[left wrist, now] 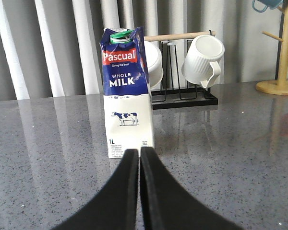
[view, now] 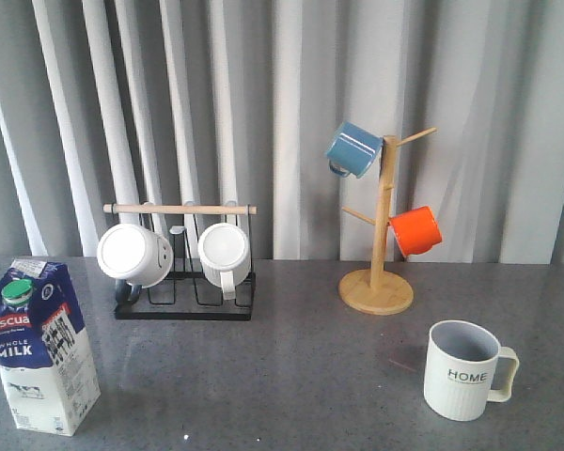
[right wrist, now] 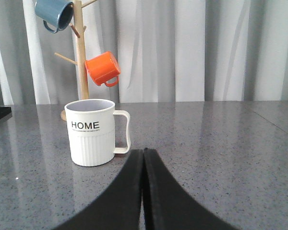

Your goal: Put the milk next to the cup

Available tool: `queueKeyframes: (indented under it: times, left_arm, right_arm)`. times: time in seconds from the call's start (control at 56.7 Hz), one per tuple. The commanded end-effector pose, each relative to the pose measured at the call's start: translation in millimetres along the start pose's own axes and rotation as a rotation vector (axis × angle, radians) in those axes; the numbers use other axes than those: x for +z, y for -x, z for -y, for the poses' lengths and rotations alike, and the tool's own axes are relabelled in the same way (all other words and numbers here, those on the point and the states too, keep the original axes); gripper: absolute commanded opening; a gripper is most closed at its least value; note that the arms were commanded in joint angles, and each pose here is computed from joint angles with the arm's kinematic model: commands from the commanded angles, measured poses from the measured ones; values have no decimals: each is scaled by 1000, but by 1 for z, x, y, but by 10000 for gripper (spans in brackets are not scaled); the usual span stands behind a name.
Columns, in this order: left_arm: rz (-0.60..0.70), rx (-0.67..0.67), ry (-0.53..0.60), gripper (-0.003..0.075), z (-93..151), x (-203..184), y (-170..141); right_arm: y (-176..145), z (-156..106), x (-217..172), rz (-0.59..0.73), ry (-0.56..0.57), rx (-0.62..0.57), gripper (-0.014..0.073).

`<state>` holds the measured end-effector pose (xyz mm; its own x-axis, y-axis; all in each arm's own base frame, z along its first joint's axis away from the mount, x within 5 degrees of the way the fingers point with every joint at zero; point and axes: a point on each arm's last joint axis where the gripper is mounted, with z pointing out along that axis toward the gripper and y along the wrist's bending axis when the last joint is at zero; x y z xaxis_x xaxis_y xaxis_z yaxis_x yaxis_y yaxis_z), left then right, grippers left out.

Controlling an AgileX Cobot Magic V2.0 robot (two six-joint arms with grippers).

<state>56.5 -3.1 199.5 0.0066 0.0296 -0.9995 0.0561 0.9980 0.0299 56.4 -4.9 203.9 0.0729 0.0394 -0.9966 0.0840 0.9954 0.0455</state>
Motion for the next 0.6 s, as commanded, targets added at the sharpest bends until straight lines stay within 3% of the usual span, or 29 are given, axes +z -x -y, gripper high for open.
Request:
queueKeyframes:
  times: [0.0, 0.088, 0.159, 0.247, 0.352, 0.511, 0.582]
  left_arm:
    - [130, -13, 1, -6, 0, -3, 16]
    - [162, -83, -4, -6, 0, -3, 19]
    - [191, -175, -13, -6, -1, -4, 25]
    - [267, -190, -19, -6, -1, -7, 42]
    - [280, -158, -16, -6, -2, 0, 66]
    - [161, 44, 6, -6, -3, 41, 118]
    - [116, 43, -2, -6, -3, 70, 140]
  right_arm:
    - [16, -2, -3, 200, 24, 11, -8]
    - [34, -2, -6, 327, 47, 165, -8]
    - [48, -3, -9, 375, 60, 192, -8]
    - [67, -4, -7, 386, 68, 201, -8]
    - [90, -6, 8, 330, 83, 315, -8]
    - [122, -12, 56, 177, 97, 176, -8]
    - [128, -13, 75, 99, 96, 234, -8]
